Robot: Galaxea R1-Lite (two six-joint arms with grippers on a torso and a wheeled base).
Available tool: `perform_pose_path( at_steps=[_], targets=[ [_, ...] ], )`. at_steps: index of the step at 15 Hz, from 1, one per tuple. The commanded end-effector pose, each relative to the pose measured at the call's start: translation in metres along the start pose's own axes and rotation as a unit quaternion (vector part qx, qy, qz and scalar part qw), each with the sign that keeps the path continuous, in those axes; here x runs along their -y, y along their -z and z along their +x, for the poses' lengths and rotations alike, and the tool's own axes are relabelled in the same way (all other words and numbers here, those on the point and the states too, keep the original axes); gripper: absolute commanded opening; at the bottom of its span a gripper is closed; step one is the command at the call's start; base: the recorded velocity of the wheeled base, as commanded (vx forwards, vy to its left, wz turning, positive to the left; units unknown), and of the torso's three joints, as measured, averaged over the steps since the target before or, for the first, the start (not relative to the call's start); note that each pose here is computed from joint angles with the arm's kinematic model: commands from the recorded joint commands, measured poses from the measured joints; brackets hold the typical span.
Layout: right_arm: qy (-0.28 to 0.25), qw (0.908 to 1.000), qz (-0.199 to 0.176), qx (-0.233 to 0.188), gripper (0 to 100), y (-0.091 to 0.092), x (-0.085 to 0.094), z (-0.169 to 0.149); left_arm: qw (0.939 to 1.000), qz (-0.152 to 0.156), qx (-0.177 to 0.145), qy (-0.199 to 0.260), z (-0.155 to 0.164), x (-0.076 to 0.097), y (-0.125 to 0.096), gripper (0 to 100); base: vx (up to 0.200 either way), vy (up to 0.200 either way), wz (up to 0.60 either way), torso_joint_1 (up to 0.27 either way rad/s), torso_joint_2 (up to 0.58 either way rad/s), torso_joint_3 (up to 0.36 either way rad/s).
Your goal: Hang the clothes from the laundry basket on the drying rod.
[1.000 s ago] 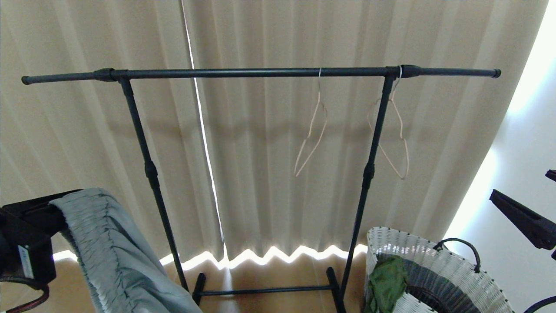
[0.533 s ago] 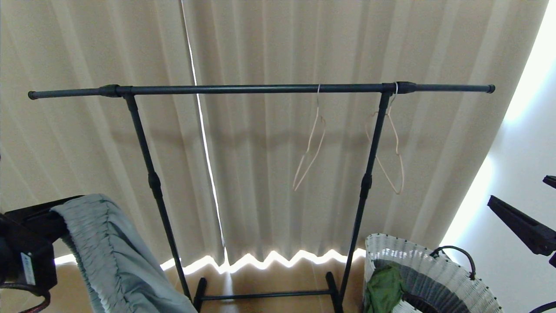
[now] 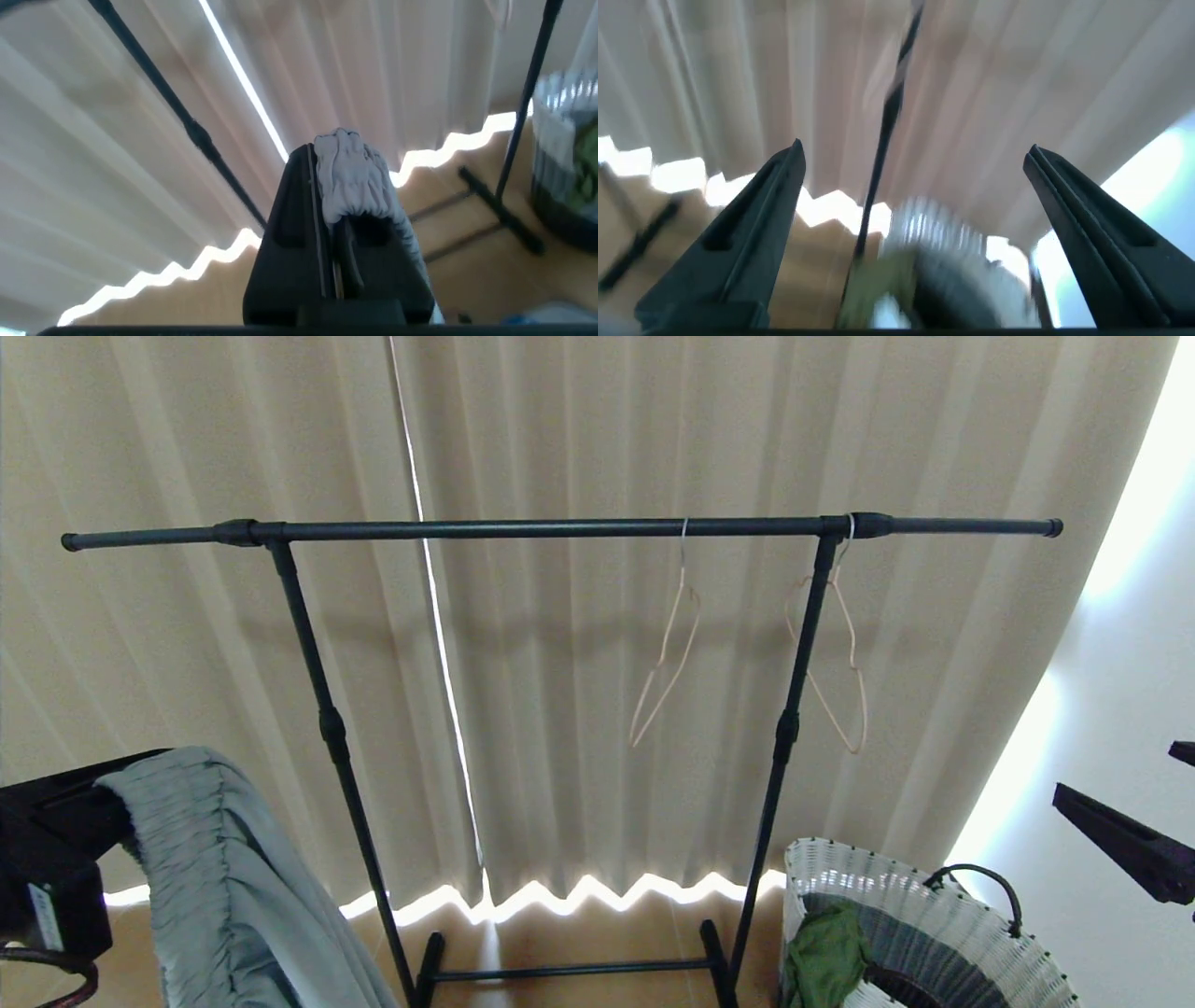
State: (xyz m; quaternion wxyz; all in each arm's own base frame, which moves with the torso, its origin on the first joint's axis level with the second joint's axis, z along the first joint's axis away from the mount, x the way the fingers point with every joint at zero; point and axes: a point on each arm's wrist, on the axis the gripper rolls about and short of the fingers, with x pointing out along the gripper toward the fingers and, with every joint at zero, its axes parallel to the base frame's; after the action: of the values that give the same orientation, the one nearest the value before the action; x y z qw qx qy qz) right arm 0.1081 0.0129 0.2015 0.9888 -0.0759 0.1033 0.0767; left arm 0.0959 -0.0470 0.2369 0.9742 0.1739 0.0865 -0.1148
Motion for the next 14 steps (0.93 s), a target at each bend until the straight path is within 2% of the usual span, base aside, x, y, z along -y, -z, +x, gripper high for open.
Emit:
perform_pose_path(
  at_steps=[1,3,4,6,11,14],
  targets=[
    [0.002,0.9989,0.016,-0.044,100,-0.017,0.004,-0.005,0.9999,0.011,0.001,-0.002,0.001,0.002,0.008,0,0.000,0.000,0.00,0.000,0.00,0.000],
    [0.012,0.9964,0.035,-0.076,100,-0.022,0.006,-0.004,0.9992,0.040,0.008,-0.002,-0.003,0.003,0.016,0,0.000,0.000,0.00,0.000,0.00,0.000],
    [0.021,0.9962,0.034,-0.077,100,-0.025,0.007,-0.001,0.9990,0.044,0.006,-0.002,-0.003,0.004,0.017,0,0.000,0.000,0.00,0.000,0.00,0.000],
    [0.045,0.9951,0.032,-0.082,100,-0.030,0.009,0.007,0.9991,0.041,0.009,0.002,-0.001,0.003,0.013,0,0.000,0.000,0.00,0.000,0.00,0.000],
    [0.045,0.9953,0.032,-0.080,100,-0.035,0.010,0.011,0.9992,0.039,0.007,0.006,0.005,0.000,0.009,0,0.000,0.000,0.00,0.000,0.00,0.000],
    [0.046,0.9960,0.034,-0.069,100,-0.042,0.011,0.010,0.9990,0.043,-0.003,0.008,0.010,0.002,0.010,0,0.200,0.000,0.00,0.007,0.00,0.001]
  ],
)
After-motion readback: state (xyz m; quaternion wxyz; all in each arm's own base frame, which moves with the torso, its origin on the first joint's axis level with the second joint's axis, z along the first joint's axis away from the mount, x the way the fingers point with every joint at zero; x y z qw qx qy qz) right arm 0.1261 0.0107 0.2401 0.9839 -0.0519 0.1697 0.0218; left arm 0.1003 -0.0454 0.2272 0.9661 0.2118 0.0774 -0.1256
